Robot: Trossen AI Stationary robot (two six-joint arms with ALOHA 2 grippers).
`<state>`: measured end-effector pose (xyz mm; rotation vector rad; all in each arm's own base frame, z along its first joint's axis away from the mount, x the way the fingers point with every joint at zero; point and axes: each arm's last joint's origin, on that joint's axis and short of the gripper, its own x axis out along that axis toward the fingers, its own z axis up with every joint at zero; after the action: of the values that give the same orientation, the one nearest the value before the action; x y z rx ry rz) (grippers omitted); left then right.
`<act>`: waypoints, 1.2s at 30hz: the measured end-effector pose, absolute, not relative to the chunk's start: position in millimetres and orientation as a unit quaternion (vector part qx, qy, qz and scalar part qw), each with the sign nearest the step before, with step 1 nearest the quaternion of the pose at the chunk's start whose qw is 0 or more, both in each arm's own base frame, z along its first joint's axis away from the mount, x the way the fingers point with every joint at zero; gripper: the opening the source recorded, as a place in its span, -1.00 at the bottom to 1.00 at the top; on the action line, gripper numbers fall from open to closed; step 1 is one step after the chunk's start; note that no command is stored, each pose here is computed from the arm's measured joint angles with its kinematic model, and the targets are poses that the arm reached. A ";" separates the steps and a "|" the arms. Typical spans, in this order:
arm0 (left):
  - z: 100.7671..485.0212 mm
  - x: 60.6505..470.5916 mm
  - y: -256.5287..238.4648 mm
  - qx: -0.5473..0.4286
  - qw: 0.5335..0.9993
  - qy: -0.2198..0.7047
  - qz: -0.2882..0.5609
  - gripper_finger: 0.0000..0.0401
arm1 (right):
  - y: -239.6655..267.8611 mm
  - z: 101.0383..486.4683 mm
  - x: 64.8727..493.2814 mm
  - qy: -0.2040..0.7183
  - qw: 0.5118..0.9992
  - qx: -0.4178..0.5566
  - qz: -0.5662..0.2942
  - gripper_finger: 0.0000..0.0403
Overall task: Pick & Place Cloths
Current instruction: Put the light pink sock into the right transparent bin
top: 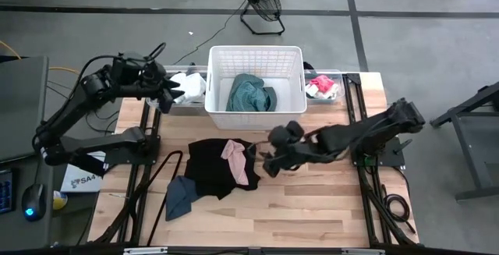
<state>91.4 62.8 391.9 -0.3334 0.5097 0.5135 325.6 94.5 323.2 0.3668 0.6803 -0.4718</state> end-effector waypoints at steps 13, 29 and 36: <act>367.8 103.3 57.7 -0.153 0.918 0.295 0.216 -0.10 | 95.8 232.6 389.2 0.375 0.914 -0.071 -0.136 0.20; 361.1 101.2 47.1 -0.149 0.923 0.310 0.173 -0.10 | 55.6 180.6 426.7 0.389 0.914 -0.030 -0.110 -0.07; 362.9 94.9 43.6 -0.144 0.927 0.302 0.169 -0.10 | 42.7 180.4 428.5 0.394 0.913 -0.023 -0.102 -0.23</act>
<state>94.9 43.6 362.9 -0.2953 0.6184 0.3468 428.5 42.7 180.4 -0.0473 0.8106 -0.2101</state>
